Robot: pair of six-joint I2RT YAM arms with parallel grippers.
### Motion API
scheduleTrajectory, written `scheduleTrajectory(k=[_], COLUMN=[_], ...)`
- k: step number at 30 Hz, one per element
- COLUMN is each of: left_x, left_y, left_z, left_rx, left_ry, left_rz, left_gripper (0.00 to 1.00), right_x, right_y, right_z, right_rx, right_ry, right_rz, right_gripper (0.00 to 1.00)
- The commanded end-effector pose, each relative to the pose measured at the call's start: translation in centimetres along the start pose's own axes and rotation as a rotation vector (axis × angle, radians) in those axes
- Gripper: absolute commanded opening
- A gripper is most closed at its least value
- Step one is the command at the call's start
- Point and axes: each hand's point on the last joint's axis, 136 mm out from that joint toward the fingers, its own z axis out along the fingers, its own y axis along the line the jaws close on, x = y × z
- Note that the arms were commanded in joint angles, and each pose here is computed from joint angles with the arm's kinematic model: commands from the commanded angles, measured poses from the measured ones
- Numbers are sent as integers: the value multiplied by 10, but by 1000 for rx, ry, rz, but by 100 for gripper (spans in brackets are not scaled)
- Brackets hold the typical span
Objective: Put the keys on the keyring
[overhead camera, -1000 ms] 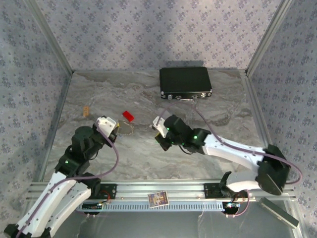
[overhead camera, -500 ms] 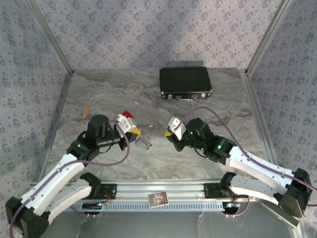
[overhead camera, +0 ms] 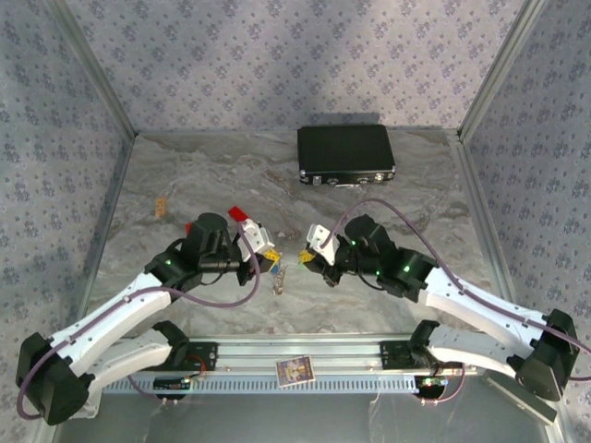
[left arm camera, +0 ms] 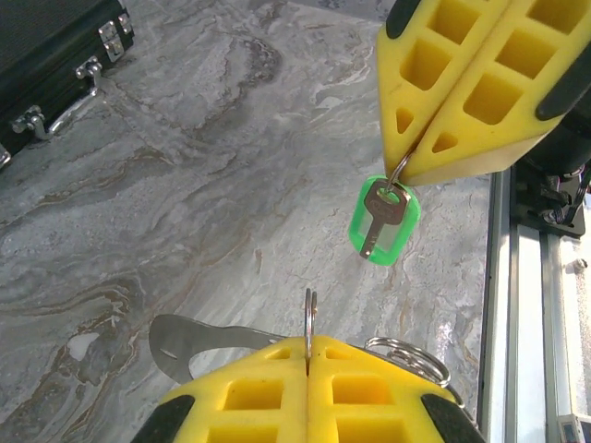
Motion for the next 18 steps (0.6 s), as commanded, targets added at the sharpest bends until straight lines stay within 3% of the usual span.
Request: scheduleTrajectory(k=[1, 18], left_x=[-33, -31], left_y=[-4, -7], left_z=[-3, 7], left_rx=[13, 26], left_ry=[-85, -73], left_rz=[77, 64], left_gripper=[0, 0], right_x=[-17, -26], right_y=[9, 7], right_z=[1, 16], right_rx=[-50, -31], right_ry=[-32, -53], right_rz=[-32, -54], right_gripper=[0, 0])
